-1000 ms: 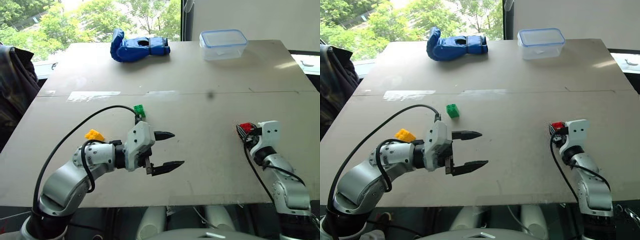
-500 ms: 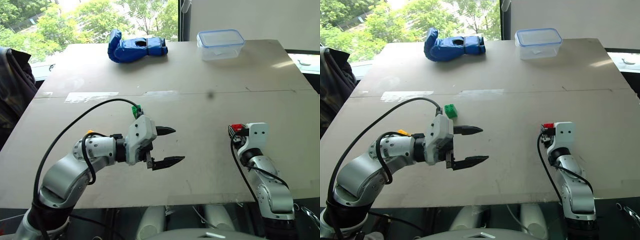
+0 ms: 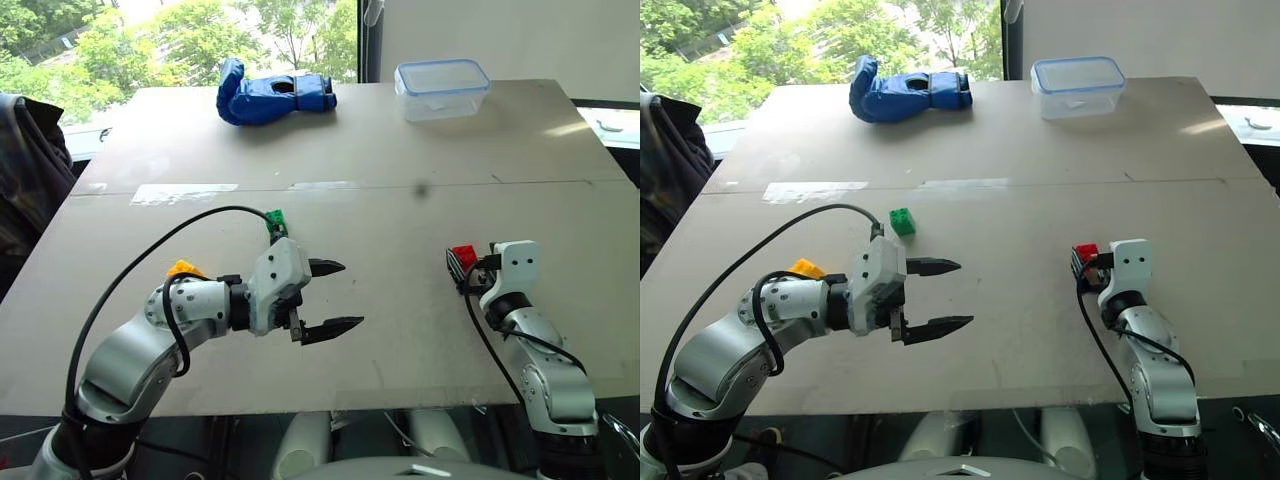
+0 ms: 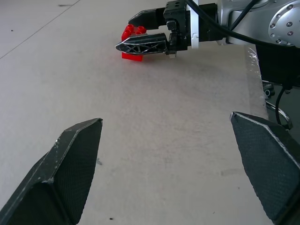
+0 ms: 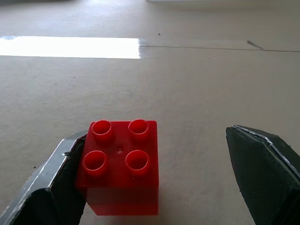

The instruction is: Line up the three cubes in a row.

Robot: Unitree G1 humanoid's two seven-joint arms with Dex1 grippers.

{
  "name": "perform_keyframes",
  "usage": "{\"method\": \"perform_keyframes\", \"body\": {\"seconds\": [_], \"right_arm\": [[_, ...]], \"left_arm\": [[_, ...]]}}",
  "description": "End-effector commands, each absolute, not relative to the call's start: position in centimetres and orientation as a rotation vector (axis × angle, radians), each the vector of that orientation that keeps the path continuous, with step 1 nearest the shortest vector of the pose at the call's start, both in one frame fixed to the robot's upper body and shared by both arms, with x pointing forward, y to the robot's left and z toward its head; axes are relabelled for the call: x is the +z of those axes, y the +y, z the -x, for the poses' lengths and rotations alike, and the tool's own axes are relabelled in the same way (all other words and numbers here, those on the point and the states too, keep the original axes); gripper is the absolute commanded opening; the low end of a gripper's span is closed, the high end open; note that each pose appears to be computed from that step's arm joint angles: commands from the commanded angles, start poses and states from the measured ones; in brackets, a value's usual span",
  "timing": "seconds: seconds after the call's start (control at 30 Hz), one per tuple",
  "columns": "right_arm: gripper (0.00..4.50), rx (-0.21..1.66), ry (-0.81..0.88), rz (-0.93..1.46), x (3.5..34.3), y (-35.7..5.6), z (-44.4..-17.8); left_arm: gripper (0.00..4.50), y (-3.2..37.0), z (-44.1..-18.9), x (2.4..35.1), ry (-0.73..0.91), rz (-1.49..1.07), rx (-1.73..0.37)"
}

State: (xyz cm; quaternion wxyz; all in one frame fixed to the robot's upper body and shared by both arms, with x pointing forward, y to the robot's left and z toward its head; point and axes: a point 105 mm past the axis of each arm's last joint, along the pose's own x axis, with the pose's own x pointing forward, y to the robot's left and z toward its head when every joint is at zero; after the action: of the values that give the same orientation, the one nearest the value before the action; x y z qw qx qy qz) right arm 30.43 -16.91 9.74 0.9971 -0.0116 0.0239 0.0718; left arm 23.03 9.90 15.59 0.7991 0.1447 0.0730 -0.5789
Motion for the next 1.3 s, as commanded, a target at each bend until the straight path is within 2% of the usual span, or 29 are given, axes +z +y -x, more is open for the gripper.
{"method": "perform_keyframes", "body": {"seconds": [0.03, 0.5, 0.9, 1.03, 1.1, 1.2, 1.3], "right_arm": [[4.42, 0.154, 0.021, 0.030, 10.3, -16.9, -30.6], [4.42, 0.197, 0.100, -0.024, 8.7, -15.9, -30.6], [4.42, 0.266, -0.014, 0.009, 11.5, -15.8, -29.7], [4.42, 0.366, -0.131, 0.065, 15.6, -16.1, -29.2], [4.42, 0.418, -0.152, 0.062, 16.6, -15.7, -28.9], [4.42, 0.580, -0.196, -0.021, 18.4, -13.6, -27.7], [4.42, 0.759, -0.204, -0.088, 19.1, -11.8, -26.0]], "left_arm": [[4.50, 9.8, -22.9, 16.0, 0.125, -0.333, -1.240], [4.50, 10.1, -22.9, 15.5, 0.133, -0.335, -1.226], [4.50, 10.8, -22.5, 15.0, 0.136, -0.286, -1.204], [4.50, 12.0, -23.4, 14.5, 0.084, -0.191, -1.033], [4.50, 12.6, -24.3, 14.5, 0.049, -0.187, -0.930], [4.50, 14.4, -27.3, 14.2, -0.015, -0.178, -0.564], [4.50, 15.2, -28.2, 13.4, -0.032, -0.175, -0.370]]}}
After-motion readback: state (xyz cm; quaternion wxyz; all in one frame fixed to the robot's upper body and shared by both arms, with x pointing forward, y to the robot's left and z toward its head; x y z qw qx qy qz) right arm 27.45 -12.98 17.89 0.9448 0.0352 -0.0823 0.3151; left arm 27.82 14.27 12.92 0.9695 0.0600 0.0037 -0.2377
